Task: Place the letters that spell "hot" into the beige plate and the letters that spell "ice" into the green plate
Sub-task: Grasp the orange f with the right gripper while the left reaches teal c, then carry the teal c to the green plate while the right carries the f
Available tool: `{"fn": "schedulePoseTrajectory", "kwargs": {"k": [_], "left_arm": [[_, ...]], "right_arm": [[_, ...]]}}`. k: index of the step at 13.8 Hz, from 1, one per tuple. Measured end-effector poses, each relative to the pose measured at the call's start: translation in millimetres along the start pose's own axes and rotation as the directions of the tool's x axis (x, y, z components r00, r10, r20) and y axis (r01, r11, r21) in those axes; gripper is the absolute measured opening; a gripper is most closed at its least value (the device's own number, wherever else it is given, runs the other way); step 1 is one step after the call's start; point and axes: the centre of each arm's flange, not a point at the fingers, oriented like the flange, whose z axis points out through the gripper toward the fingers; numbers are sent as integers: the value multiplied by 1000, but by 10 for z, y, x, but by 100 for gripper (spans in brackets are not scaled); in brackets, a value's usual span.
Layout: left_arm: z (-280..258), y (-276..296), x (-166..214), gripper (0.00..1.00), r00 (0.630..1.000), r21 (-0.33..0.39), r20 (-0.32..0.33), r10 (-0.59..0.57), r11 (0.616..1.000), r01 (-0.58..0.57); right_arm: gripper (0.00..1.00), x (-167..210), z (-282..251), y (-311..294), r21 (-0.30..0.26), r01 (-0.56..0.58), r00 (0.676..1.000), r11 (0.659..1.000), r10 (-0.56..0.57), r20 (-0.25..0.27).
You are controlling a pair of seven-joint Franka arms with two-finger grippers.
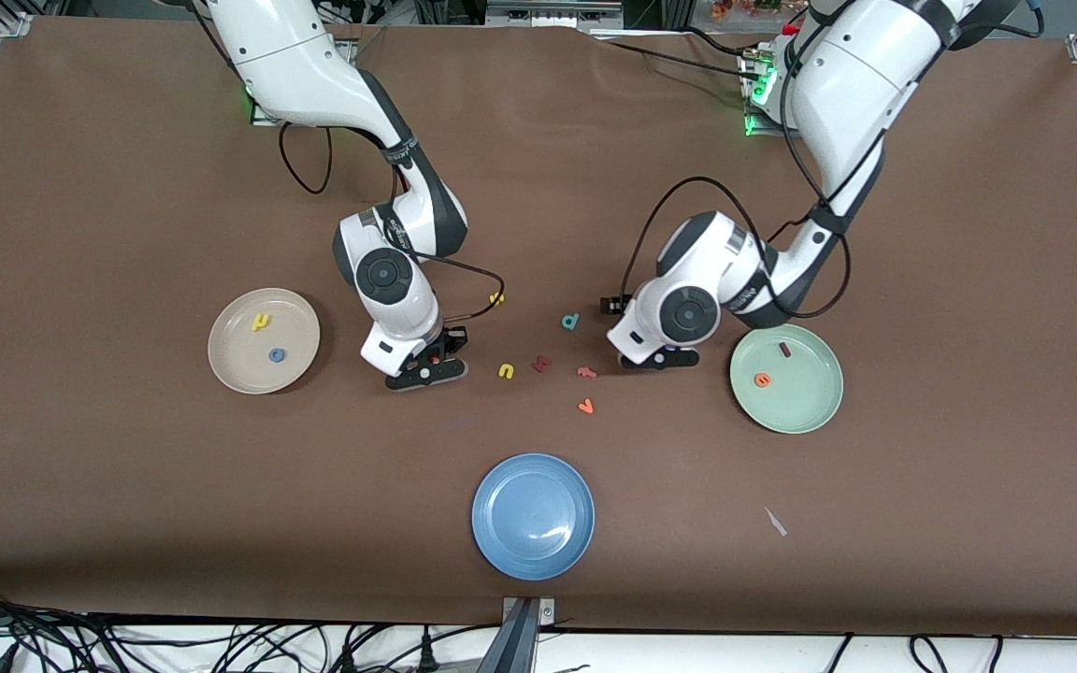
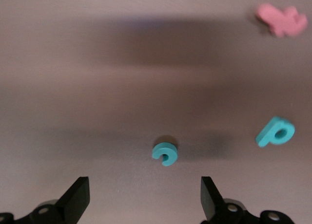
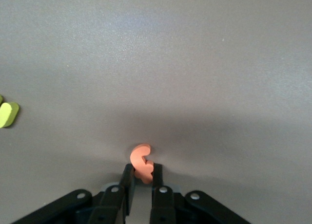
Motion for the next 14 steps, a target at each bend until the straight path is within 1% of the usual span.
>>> {"fn": "schedulePoseTrajectory", "kwargs": {"k": [1,2,4,6,9,11,12,13,14], "left_arm": [[31,85,-47,100,999,34,-22,43,999,-42],[40,162,-88,100,996,53,-37,77,996,-75],[77,264,-126,100,988,59,-78,134,990,-129],[213,271,-136,100,971,48,-115,212,977,-208],[342,224,-144,98,931,52,-124,342,940,-338],[329,201,-130,96,912,57,-124,390,921,-386],[323,194,-126,88,905,59,-124,406,914,-402],[321,191,-125,88,900,61,-123,417,909,-413],[327,188,-127,81,898,62,-121,423,906,-418]], "right_arm": [[18,0,0,0,0,0,1000,1000,0,0],[18,0,0,0,0,0,1000,1000,0,0],[18,0,0,0,0,0,1000,1000,0,0],[18,1,-1,0,0,0,1000,1000,0,0],[18,2,-2,0,0,-1,1000,1000,1,1],[18,8,-7,0,0,-1,1000,1000,1,4],[18,19,-16,-7,-1,-1,1000,1000,1,8],[18,34,-31,-16,-1,-1,1000,1000,1,10],[18,48,-51,-21,0,-1,1000,1000,1,12]]}}
